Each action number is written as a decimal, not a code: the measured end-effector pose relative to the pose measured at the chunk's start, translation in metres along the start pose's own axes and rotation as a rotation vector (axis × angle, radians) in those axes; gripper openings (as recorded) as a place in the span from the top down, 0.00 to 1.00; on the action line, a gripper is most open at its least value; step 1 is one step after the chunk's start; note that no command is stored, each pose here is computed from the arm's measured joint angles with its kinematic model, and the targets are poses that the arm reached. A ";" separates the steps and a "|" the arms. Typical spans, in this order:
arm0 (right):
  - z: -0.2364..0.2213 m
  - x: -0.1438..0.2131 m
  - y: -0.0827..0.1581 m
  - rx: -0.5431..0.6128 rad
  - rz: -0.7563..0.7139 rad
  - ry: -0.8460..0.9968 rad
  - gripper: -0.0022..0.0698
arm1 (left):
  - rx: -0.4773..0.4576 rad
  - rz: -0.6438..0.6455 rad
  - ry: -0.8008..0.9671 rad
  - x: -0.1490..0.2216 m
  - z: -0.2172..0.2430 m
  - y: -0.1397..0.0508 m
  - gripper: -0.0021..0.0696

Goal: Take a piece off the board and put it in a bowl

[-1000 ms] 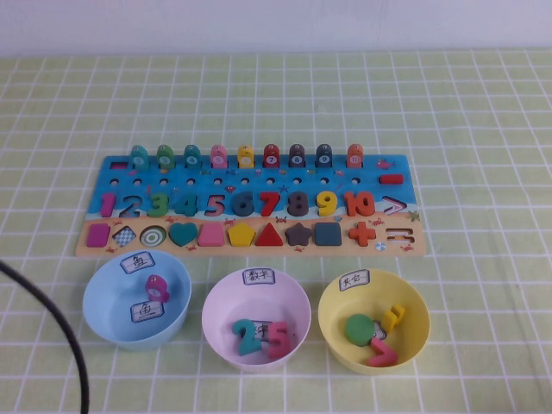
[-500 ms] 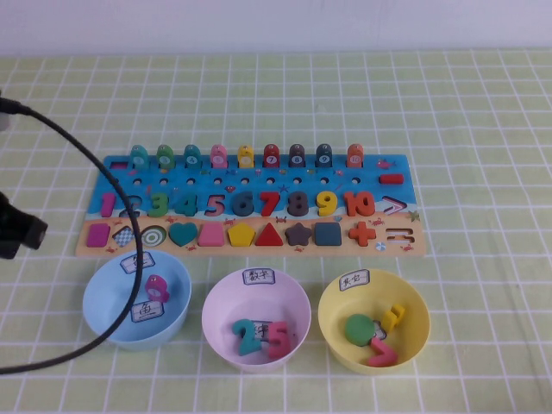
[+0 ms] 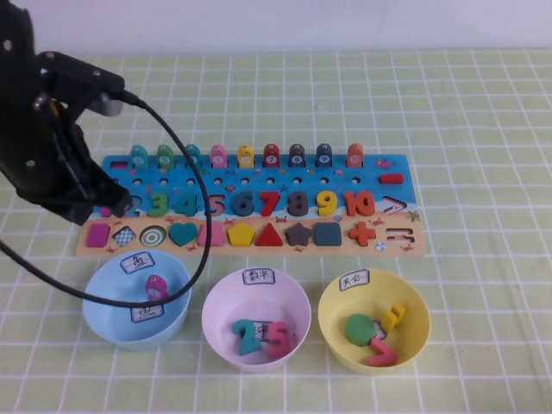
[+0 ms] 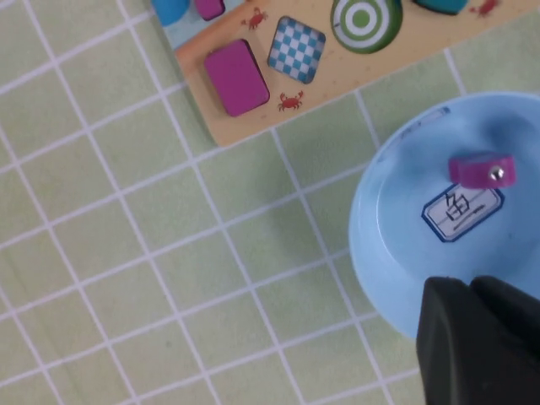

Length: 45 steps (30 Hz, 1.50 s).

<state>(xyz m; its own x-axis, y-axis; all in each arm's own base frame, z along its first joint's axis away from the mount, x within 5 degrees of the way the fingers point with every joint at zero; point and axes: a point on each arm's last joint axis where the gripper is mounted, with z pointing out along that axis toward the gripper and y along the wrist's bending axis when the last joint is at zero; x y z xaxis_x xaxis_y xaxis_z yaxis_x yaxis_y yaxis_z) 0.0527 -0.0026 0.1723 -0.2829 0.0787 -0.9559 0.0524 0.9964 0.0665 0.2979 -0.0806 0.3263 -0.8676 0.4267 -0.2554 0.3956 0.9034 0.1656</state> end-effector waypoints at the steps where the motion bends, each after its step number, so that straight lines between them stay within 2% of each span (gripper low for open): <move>1: 0.000 0.000 0.000 0.000 0.000 0.000 0.99 | 0.002 -0.005 0.010 -0.004 0.005 0.000 0.98; 6: 0.000 0.000 0.000 0.000 0.000 0.000 0.99 | 0.009 -0.005 0.086 -0.017 0.036 -0.002 0.92; 9: 0.000 0.000 0.000 0.000 0.000 0.000 0.99 | 0.000 0.000 0.120 -0.022 0.050 -0.002 0.80; 15: 0.000 0.000 0.000 0.000 0.000 0.000 0.99 | -0.027 -0.030 0.136 -0.032 0.063 0.006 0.48; 17: 0.000 0.000 0.000 0.000 0.000 0.000 0.99 | -0.032 -0.051 0.138 -0.032 0.066 0.014 0.43; 24: 0.000 0.000 0.000 0.000 0.000 0.000 0.99 | 0.048 -0.144 0.123 -0.032 0.082 0.040 0.39; 28: 0.000 0.000 0.000 0.000 0.000 0.000 0.99 | 0.073 -0.161 0.120 -0.035 0.101 0.046 0.39; 35: 0.000 0.000 0.000 0.000 0.000 0.000 0.99 | 0.090 -0.171 0.083 -0.044 0.105 0.047 0.39; 39: 0.000 0.000 0.000 0.000 0.000 0.000 0.99 | 0.079 -0.158 0.014 -0.062 0.088 0.047 0.39; 45: 0.000 0.000 0.000 0.000 0.000 0.000 0.99 | 0.068 -0.085 -0.192 -0.104 0.037 0.025 0.39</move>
<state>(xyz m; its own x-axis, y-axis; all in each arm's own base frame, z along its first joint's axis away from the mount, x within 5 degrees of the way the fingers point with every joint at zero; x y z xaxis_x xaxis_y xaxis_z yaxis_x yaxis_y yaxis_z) 0.0527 -0.0026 0.1723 -0.2829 0.0787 -0.9559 0.0524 0.9964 0.0665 0.4090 -0.1011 0.3216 -0.8279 0.3432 -0.4436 0.3486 0.9345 0.0724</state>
